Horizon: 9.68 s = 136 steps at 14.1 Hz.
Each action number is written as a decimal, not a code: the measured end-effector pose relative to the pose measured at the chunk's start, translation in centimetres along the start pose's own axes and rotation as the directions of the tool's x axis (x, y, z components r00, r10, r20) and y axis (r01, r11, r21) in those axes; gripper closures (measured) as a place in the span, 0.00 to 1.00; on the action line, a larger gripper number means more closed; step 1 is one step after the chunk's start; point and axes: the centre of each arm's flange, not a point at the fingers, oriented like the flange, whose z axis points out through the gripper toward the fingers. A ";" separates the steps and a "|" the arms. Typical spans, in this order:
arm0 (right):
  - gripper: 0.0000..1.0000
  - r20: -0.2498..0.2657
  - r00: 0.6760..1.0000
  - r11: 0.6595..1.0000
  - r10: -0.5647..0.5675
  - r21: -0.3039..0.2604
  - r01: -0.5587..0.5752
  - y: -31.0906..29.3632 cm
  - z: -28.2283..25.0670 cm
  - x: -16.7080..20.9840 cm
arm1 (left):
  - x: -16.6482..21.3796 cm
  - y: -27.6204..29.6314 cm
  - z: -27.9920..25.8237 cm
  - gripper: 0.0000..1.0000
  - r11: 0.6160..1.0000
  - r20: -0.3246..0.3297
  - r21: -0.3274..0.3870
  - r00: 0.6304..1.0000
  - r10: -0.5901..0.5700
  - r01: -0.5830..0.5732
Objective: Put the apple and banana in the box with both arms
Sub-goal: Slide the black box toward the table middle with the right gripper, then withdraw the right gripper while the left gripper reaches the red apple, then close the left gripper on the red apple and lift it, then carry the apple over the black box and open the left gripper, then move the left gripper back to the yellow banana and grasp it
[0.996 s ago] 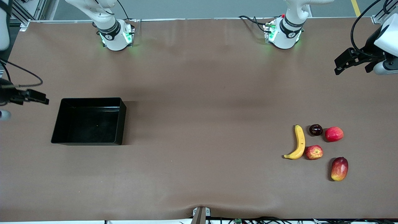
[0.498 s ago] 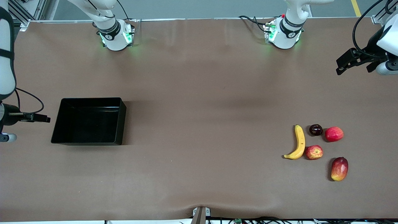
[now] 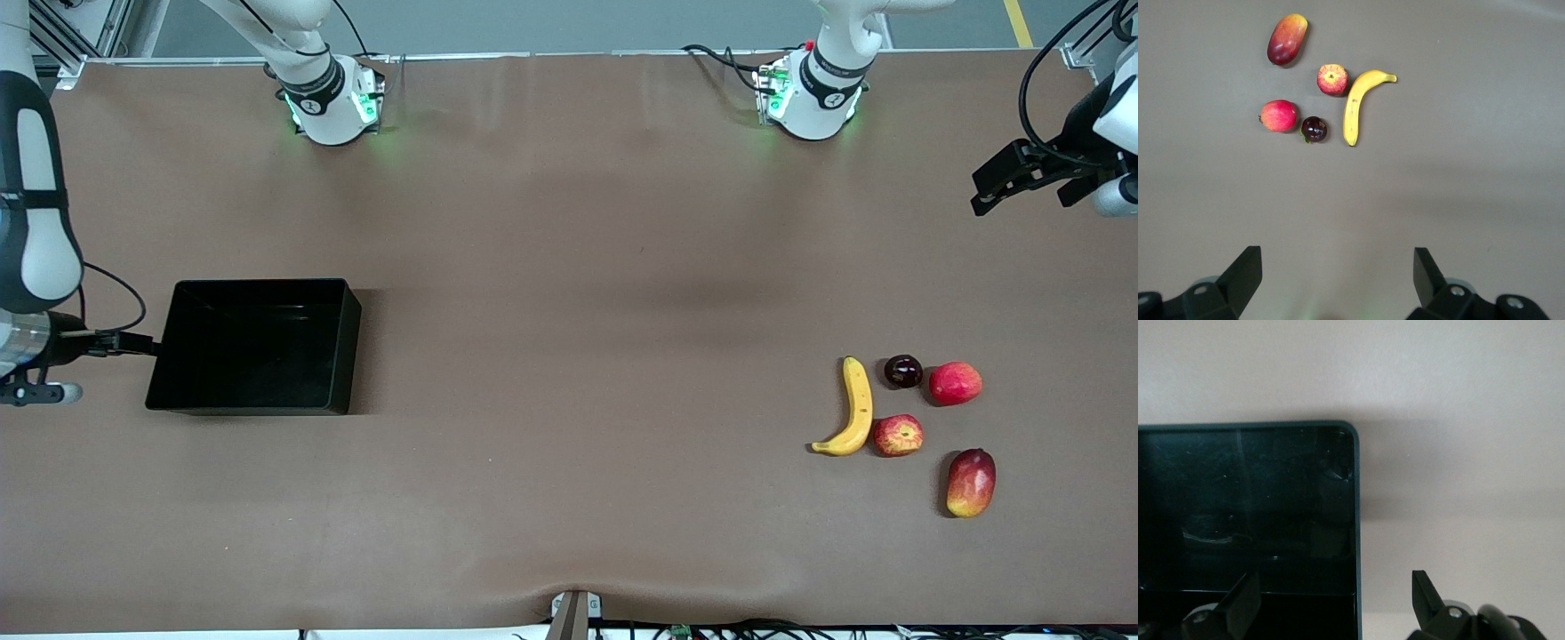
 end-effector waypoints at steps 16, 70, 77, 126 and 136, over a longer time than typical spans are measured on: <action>0.95 0.014 0.997 0.997 -0.078 0.020 0.078 1.3 7.7 -1.4 | 1.1 2.0 2.4 0.00 1.000 0.042 0.007 0.999 -0.020 0.019; 0.00 -0.072 0.972 0.970 0.225 0.110 -0.216 -38.3 -19.3 3.1 | 18.1 0.4 35.8 0.00 0.990 -0.002 0.076 0.993 0.120 -0.120; 0.00 -0.071 0.995 0.996 0.063 0.062 -0.058 -26.3 -27.9 -4.6 | 19.6 -4.3 42.8 0.00 0.995 -0.006 0.057 0.997 0.082 -0.081; 0.00 -0.157 0.986 0.998 -0.046 -0.041 0.040 -18.3 -32.0 -12.5 | 7.3 30.8 31.5 0.00 0.995 -0.016 -0.049 0.996 -0.087 0.086; 0.00 -0.157 0.987 0.999 -0.042 -0.037 0.037 -18.0 -32.0 -12.5 | 16.4 8.0 34.2 0.00 0.977 0.033 0.050 0.978 0.207 -0.209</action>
